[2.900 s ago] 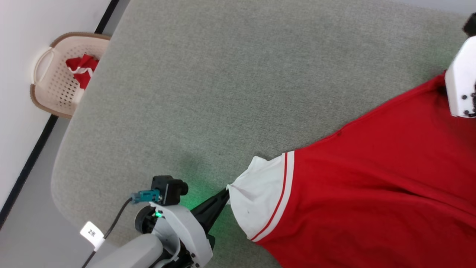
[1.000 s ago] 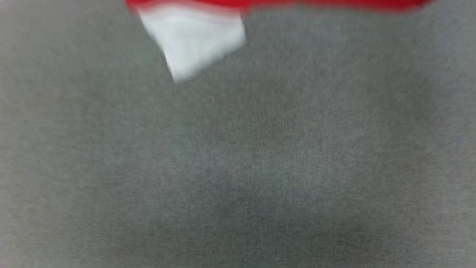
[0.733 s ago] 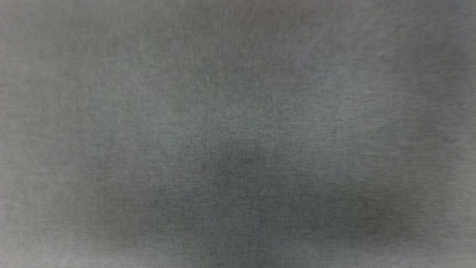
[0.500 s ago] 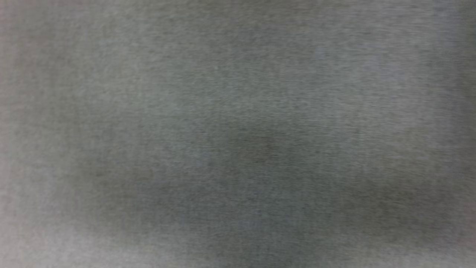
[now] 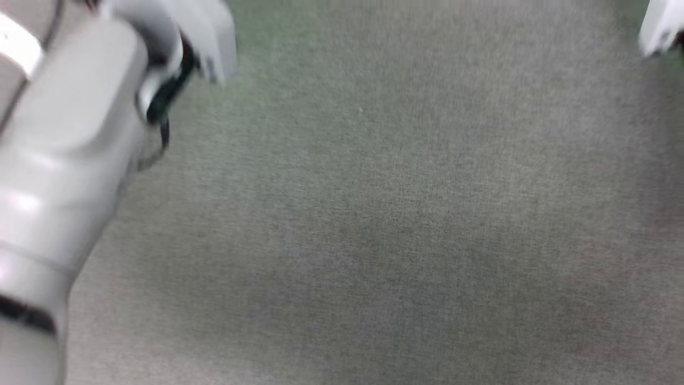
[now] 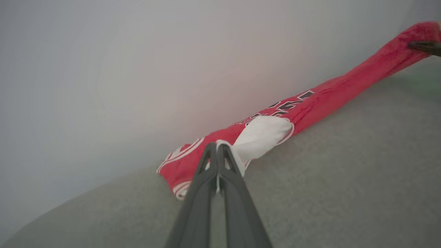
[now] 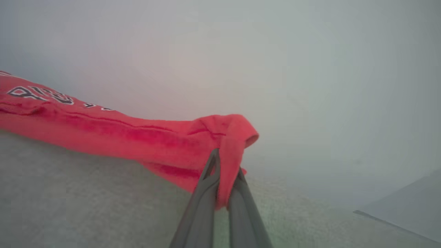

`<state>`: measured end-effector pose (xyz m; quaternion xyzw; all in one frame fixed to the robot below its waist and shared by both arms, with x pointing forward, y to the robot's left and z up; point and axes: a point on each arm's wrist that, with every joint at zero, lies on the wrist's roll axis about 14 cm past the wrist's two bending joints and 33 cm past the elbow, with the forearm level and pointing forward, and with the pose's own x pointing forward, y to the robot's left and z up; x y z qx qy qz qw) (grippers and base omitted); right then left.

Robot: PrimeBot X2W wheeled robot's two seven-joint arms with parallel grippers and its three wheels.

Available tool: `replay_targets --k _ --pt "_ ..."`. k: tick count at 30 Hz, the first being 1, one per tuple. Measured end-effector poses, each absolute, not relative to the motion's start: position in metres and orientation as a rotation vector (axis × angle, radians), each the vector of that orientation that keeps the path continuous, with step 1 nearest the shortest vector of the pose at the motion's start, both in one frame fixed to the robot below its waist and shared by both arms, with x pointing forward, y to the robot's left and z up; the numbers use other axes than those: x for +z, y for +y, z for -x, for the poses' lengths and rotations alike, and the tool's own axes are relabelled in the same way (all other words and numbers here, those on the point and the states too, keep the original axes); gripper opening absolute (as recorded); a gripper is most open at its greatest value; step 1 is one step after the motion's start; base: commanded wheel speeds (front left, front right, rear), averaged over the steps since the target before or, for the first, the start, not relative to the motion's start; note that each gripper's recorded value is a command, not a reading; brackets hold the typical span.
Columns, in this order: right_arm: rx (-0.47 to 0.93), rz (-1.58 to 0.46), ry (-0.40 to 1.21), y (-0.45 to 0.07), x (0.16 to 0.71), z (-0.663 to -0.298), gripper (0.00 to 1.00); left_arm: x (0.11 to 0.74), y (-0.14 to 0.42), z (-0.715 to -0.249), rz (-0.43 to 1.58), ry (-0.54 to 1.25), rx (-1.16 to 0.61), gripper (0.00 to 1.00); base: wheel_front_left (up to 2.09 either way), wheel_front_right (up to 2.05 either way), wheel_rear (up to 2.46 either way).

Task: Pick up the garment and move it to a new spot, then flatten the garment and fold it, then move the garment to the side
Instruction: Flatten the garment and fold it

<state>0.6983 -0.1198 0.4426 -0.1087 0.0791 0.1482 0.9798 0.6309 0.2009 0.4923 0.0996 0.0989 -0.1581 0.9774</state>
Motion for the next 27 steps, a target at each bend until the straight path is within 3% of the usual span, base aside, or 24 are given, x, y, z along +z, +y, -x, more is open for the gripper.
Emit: replay_targets --k 8,12,27 --pt "0.365 0.135 0.249 -0.104 0.424 -0.629 0.00 0.459 0.221 -0.530 -0.143 0.467 -0.374 0.00 0.00 0.00 0.00" --pt "0.372 0.140 0.316 -0.131 0.416 -0.590 0.00 0.449 0.234 -0.478 -0.103 0.556 -0.359 0.00 0.00 0.00 0.00" --pt "0.481 0.024 0.710 -0.182 0.380 -0.400 0.00 0.409 0.233 -0.291 0.126 0.875 -0.195 0.00 0.00 0.00 0.00"
